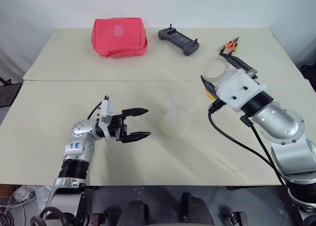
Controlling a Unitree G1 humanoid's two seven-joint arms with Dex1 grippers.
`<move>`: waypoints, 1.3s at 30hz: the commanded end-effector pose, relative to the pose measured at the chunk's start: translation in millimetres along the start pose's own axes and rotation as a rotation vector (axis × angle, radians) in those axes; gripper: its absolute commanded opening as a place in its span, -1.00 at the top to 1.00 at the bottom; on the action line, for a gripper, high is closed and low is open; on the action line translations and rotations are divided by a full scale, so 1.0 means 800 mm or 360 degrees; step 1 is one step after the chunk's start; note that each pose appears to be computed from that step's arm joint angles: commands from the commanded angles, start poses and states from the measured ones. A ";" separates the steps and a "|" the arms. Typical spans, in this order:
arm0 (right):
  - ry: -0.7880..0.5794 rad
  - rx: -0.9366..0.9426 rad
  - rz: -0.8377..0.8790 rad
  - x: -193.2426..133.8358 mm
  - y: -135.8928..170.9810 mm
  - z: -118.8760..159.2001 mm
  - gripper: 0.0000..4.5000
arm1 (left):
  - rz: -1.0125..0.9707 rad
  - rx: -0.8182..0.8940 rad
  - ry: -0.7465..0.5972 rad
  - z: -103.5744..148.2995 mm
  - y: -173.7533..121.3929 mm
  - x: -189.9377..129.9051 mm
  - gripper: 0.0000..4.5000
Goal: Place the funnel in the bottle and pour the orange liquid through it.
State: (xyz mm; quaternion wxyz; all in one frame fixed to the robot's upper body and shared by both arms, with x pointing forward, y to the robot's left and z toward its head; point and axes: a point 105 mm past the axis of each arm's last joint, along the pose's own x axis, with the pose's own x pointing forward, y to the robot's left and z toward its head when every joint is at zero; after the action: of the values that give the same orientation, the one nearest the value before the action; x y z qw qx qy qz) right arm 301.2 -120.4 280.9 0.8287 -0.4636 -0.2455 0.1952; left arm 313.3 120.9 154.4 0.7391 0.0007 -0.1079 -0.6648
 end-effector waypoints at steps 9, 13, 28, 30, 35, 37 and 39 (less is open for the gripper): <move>-0.0100 -0.0584 0.0014 0.013 -0.007 0.038 -0.24 | -0.0064 0.0085 0.0007 0.016 0.013 -0.001 -1.00; -0.0126 -0.0738 0.0005 0.014 -0.006 0.042 -0.24 | -0.0089 0.0087 0.0010 0.017 0.017 0.002 -1.00; -0.0249 -0.1110 0.0041 0.018 0.011 0.051 -0.24 | -0.0151 0.0094 -0.0012 0.024 0.023 0.006 -1.00; -0.0266 -0.1146 0.0042 0.019 0.014 0.052 -0.24 | -0.0151 0.0095 -0.0024 0.025 0.023 0.006 -1.00; -0.0288 -0.1234 0.0055 0.019 0.020 0.051 -0.24 | -0.0146 0.0089 -0.0057 0.025 0.020 0.005 -1.00; -0.0290 -0.1268 0.0057 0.019 0.021 0.050 -0.24 | -0.0133 0.0099 -0.0088 0.027 0.019 0.005 -1.00; -0.0286 -0.1291 0.0054 0.020 0.020 0.049 -0.24 | -0.0120 0.0098 -0.0123 0.028 0.018 0.005 -1.00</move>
State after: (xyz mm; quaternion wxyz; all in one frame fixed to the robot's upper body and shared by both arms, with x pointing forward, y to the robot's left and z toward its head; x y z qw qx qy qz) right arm 294.1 -77.7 275.3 0.5586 -0.7378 -0.3435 0.1601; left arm 327.3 119.2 170.1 0.7091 0.0032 -0.1284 -0.6933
